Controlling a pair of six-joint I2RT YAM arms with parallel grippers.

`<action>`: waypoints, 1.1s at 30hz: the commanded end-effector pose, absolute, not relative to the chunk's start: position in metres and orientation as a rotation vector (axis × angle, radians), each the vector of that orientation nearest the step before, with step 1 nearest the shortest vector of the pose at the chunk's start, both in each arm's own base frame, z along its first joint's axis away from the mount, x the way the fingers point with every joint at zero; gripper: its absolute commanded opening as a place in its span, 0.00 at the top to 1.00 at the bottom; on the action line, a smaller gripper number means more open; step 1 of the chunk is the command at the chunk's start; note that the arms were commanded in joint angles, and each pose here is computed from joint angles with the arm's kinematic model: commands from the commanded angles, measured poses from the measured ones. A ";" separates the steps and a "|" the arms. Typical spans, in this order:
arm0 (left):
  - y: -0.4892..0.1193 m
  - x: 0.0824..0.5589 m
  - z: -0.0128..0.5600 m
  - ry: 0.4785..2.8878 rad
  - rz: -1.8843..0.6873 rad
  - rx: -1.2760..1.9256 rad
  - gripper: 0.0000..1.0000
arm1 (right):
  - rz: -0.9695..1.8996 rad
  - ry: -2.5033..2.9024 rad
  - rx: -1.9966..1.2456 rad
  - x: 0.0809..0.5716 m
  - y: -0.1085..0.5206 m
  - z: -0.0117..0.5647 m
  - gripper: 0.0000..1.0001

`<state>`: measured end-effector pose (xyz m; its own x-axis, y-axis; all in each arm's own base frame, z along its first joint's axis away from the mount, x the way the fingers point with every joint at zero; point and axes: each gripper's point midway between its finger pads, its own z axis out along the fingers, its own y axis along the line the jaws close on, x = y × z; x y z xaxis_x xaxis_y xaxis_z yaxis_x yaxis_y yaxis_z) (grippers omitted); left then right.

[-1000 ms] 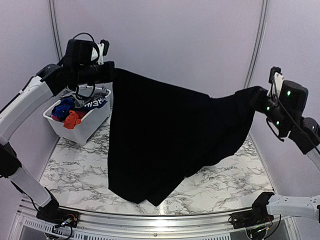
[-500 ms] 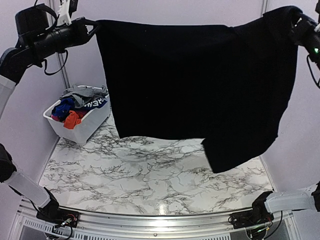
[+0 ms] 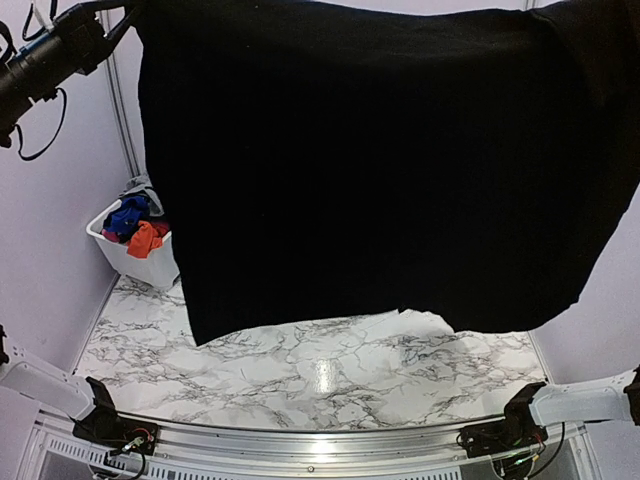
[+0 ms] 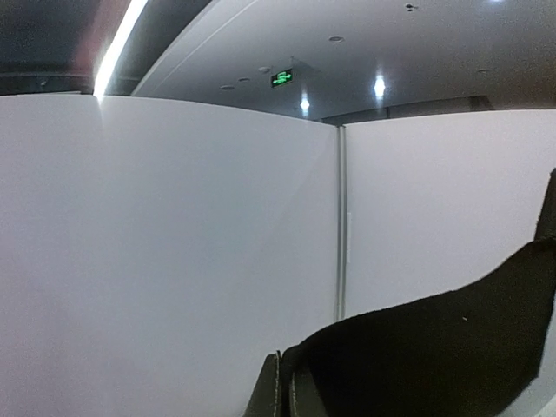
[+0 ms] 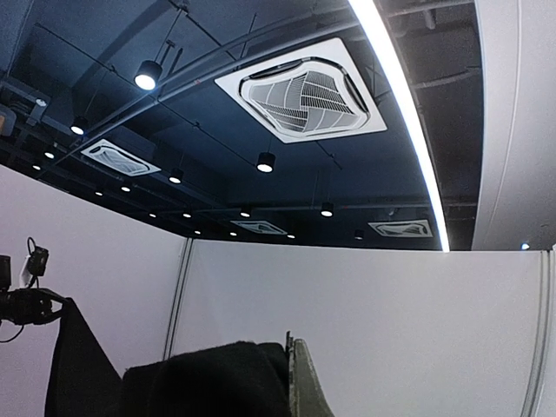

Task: Fold and stack the mixed laundry pile
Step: Flatten out the crumpled T-shirt at the center of the board.

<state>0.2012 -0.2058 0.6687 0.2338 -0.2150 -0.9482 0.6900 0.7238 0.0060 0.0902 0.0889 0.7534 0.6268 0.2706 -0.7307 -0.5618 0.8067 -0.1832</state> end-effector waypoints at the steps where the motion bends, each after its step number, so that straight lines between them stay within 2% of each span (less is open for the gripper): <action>1: -0.190 0.241 0.668 1.224 -0.448 0.309 1.00 | 0.425 0.845 -0.316 0.135 0.087 0.740 1.00; 5: -0.186 0.290 0.634 1.357 -0.265 0.211 1.00 | 0.271 0.956 -0.139 0.184 0.067 0.713 1.00; 9: -0.193 0.349 0.582 1.502 -0.186 0.177 1.00 | 0.133 1.121 -0.108 0.257 0.083 0.658 1.00; 12: -0.206 0.395 0.530 1.617 -0.120 0.201 1.00 | 0.087 1.286 -0.141 0.330 0.098 0.591 1.00; 18: -0.226 0.496 0.405 1.843 -0.095 0.177 1.00 | 0.198 1.565 -0.016 0.473 0.055 0.453 1.00; 19: -0.231 0.513 0.384 1.875 -0.102 0.177 1.00 | 0.224 1.626 0.000 0.499 0.050 0.426 0.91; 20: -0.232 0.531 0.368 1.897 -0.098 0.168 0.93 | 0.267 1.684 0.004 0.523 0.049 0.405 0.77; 21: -0.234 0.546 0.353 1.914 -0.079 0.160 0.74 | 0.294 1.790 0.023 0.557 0.047 0.361 0.61; 22: -0.236 0.560 0.340 1.928 -0.066 0.154 0.56 | 0.309 1.879 0.034 0.579 0.047 0.331 0.39; 23: -0.234 0.570 0.332 1.938 -0.065 0.134 0.44 | 0.325 1.940 0.018 0.596 0.050 0.317 0.12; 24: -0.231 0.576 0.323 1.952 -0.064 0.102 0.26 | 0.319 2.025 0.007 0.609 0.052 0.295 0.03; 25: -0.229 0.579 0.317 1.968 -0.062 0.078 0.07 | 0.291 2.101 0.026 0.615 0.050 0.281 0.02; 26: -0.228 0.579 0.313 1.986 -0.056 0.072 0.03 | 0.281 2.120 0.030 0.620 0.048 0.279 0.02; 33: -0.216 0.554 0.294 2.076 0.000 0.103 0.01 | 0.181 2.140 0.145 0.604 0.021 0.263 0.02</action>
<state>0.5776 -0.2263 0.2465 -0.5259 0.1079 -0.8437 0.0918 0.9933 0.0698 0.6260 0.0341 0.2056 -0.6168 0.1374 -0.7751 -0.0137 0.9826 0.1851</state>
